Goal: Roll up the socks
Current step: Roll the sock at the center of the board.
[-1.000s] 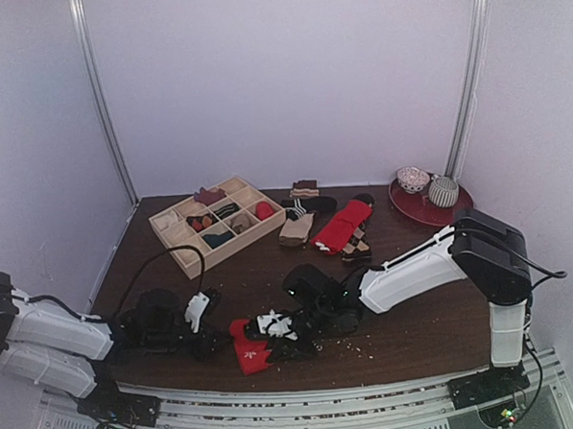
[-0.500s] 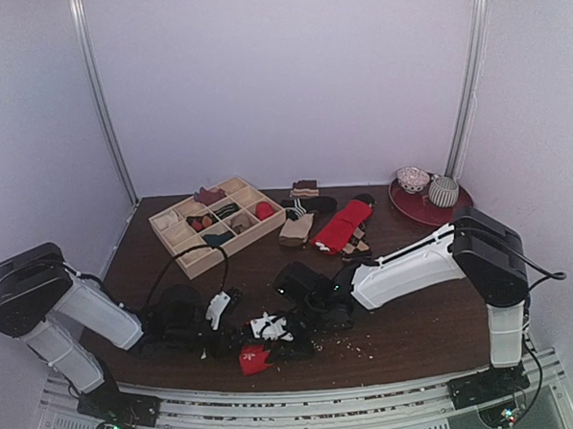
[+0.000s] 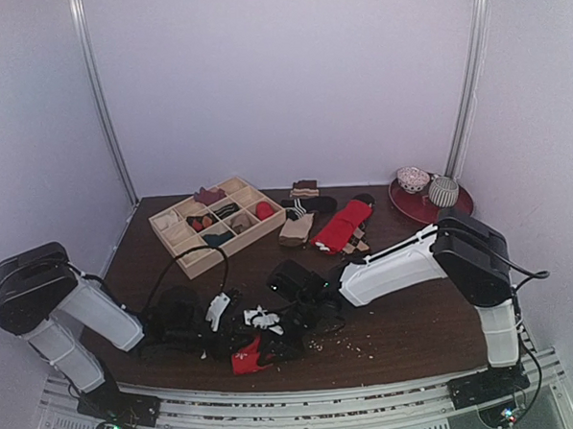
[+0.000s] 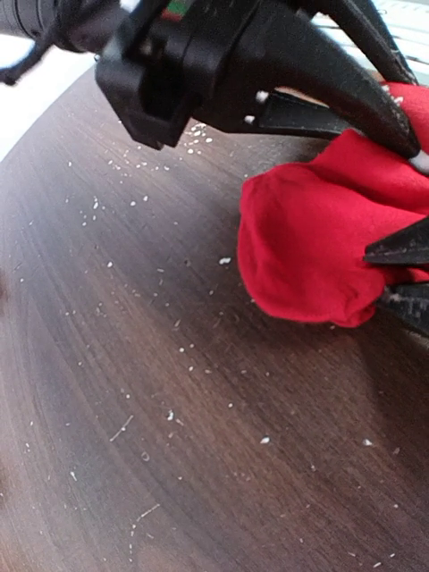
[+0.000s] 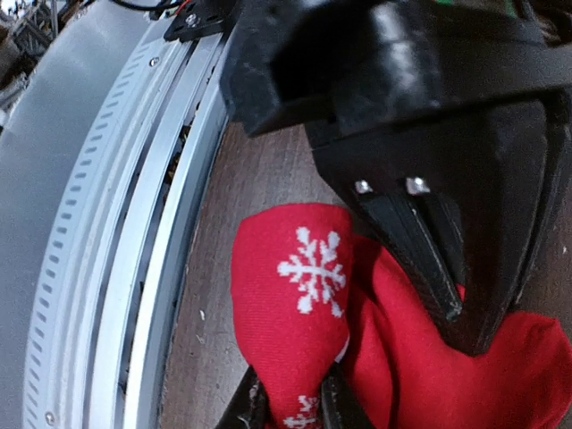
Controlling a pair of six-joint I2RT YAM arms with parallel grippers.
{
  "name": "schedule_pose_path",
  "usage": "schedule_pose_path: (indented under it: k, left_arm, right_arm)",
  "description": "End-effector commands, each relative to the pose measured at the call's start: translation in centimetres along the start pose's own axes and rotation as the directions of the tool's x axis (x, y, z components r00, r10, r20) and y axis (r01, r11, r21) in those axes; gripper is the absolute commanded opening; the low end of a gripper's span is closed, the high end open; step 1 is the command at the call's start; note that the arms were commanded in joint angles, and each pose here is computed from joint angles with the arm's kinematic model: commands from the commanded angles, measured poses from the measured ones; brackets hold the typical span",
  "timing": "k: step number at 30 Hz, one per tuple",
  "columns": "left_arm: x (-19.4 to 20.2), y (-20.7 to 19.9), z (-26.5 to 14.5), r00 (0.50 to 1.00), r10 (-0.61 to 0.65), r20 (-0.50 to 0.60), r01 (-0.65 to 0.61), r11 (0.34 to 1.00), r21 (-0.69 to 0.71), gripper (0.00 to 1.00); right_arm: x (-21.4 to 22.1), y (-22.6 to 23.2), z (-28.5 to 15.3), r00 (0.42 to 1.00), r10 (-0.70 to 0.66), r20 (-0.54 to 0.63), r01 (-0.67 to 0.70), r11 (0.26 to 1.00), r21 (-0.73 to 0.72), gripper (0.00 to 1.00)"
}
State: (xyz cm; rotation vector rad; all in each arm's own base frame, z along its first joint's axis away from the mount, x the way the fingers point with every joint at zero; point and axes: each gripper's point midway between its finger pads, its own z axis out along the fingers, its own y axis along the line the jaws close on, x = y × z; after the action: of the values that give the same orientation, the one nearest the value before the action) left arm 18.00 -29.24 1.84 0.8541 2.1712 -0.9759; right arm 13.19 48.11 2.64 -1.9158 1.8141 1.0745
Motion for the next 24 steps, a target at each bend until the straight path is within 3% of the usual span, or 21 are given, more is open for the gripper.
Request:
schedule_pose_path:
  k: [1,8,10,13,18,24]
  left_arm:
    - [1.6,1.1,-0.7,0.999,-0.003,-0.051,0.000,0.998,-0.062,0.14]
    - [-3.7,1.6,-2.7,0.991,0.098,0.086,-0.082,0.980,-0.180,0.31]
    - [-5.9,1.1,-4.3,0.978,0.138,0.158,-0.104,0.973,-0.208,0.41]
    - [-7.5,-0.6,-6.3,0.948,0.202,0.245,-0.163,0.972,-0.171,0.47]
    - [-5.5,-3.8,-7.4,0.927,0.229,0.296,-0.234,0.972,-0.020,0.47]
    - [-2.9,-6.2,-6.6,0.922,0.277,0.272,-0.299,0.953,0.044,0.57]
  right_arm:
    - [11.8,2.0,2.1,0.853,0.446,-0.272,-0.447,0.893,0.062,0.16]
    - [15.1,2.0,1.8,0.729,0.632,-0.263,-0.613,0.774,0.160,0.16]
    - [15.5,1.9,1.8,0.707,0.661,-0.253,-0.642,0.749,0.163,0.16]
    - [15.3,1.5,1.7,0.683,0.693,-0.229,-0.675,0.719,0.164,0.16]
    - [15.7,1.4,1.7,0.631,0.733,-0.253,-0.716,0.676,0.174,0.16]
    - [16.4,1.6,1.9,0.583,0.759,-0.291,-0.750,0.640,0.168,0.16]
